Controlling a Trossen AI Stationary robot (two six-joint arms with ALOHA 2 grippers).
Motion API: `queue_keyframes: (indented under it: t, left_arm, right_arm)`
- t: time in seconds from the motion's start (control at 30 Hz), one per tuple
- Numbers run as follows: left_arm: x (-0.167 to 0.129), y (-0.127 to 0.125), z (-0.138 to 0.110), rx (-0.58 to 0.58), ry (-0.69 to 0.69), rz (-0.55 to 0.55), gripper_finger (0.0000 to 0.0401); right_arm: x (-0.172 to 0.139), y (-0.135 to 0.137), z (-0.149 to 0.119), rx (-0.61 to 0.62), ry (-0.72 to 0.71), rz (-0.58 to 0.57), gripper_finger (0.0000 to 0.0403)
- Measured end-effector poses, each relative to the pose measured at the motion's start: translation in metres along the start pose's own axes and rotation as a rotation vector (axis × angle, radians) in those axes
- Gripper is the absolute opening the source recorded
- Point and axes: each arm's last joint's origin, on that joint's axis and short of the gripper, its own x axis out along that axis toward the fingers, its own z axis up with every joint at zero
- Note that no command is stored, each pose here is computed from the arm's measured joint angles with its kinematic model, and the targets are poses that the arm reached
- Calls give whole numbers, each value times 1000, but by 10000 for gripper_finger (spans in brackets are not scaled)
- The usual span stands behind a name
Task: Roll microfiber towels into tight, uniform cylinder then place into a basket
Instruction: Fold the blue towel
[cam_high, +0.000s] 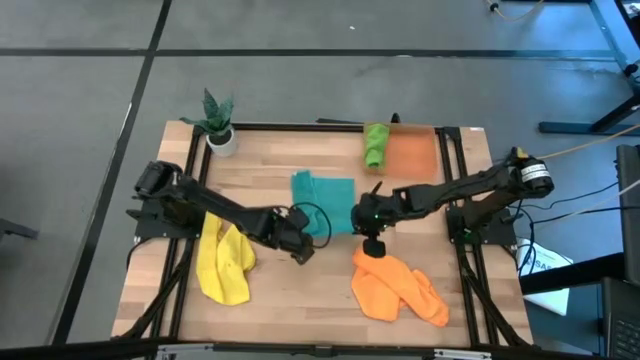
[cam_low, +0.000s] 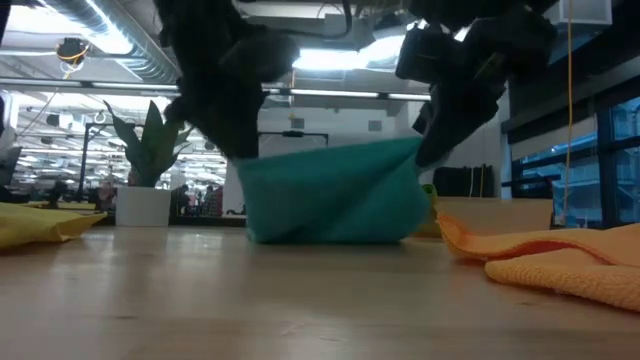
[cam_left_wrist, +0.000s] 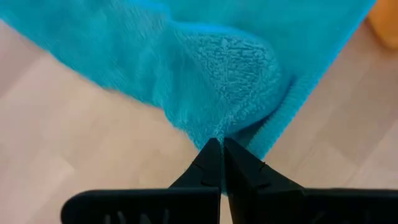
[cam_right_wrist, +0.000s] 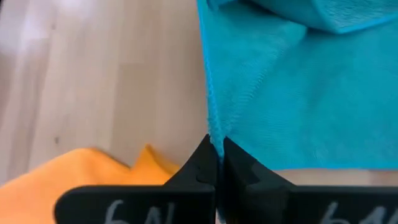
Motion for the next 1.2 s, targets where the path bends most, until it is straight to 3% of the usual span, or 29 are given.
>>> queue_keyframes:
  t: [0.2, 0.57, 1.03, 1.2]
  left_arm:
    - [15, -12, -17, 26, 65, -6, 0]
    - [26, -22, -30, 56, 120, -34, 0]
    - [27, -23, -31, 94, 149, -59, 0]
    - [27, -23, -32, 111, 172, -77, 23]
  right_arm:
    - [13, 15, -15, 49, -20, 86, 2]
    - [47, 23, -35, 76, 41, 100, 3]
    - [46, 27, -22, 142, 17, 117, 32]
    - [45, 28, -20, 142, 10, 119, 54]
